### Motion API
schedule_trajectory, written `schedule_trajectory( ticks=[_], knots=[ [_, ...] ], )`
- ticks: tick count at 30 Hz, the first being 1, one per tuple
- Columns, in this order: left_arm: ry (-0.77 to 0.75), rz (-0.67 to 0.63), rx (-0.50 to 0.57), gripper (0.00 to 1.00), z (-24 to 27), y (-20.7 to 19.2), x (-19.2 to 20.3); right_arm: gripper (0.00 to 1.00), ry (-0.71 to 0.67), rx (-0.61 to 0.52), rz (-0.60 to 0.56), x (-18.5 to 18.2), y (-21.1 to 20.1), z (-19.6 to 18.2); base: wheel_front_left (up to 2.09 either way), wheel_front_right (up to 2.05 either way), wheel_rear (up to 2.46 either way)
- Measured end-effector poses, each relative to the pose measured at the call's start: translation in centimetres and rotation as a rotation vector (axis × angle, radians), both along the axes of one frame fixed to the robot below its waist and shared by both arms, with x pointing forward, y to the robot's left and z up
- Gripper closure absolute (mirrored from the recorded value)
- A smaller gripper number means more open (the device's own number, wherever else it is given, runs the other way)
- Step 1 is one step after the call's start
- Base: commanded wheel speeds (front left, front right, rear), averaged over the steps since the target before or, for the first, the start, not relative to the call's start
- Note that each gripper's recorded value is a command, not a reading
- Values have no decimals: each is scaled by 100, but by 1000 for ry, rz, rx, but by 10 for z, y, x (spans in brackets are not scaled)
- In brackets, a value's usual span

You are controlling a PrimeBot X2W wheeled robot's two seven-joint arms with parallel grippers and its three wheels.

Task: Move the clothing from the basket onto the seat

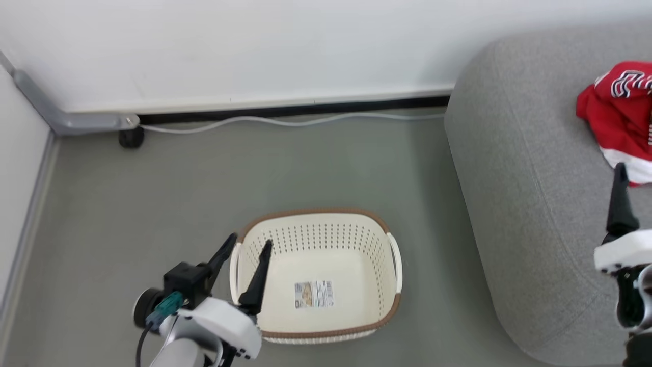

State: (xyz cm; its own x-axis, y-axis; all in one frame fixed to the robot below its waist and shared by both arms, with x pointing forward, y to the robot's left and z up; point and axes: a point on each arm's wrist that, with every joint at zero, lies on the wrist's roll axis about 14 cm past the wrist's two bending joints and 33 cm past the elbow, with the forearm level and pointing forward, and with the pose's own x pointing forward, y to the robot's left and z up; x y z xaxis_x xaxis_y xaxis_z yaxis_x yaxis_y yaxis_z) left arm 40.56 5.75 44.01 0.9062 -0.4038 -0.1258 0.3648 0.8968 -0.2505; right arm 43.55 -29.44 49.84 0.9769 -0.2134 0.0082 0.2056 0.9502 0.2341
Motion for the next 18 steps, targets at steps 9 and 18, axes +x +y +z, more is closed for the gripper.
schedule_trajectory(
  ticks=[9,18],
  knots=[
    [-57,191,26,0,19,60,-25,0,-74,10,129,-27,53,20,0,0,0],
    [-84,321,51,0,25,100,-42,0,-62,-10,283,-46,110,12,0,0,0]
  ],
)
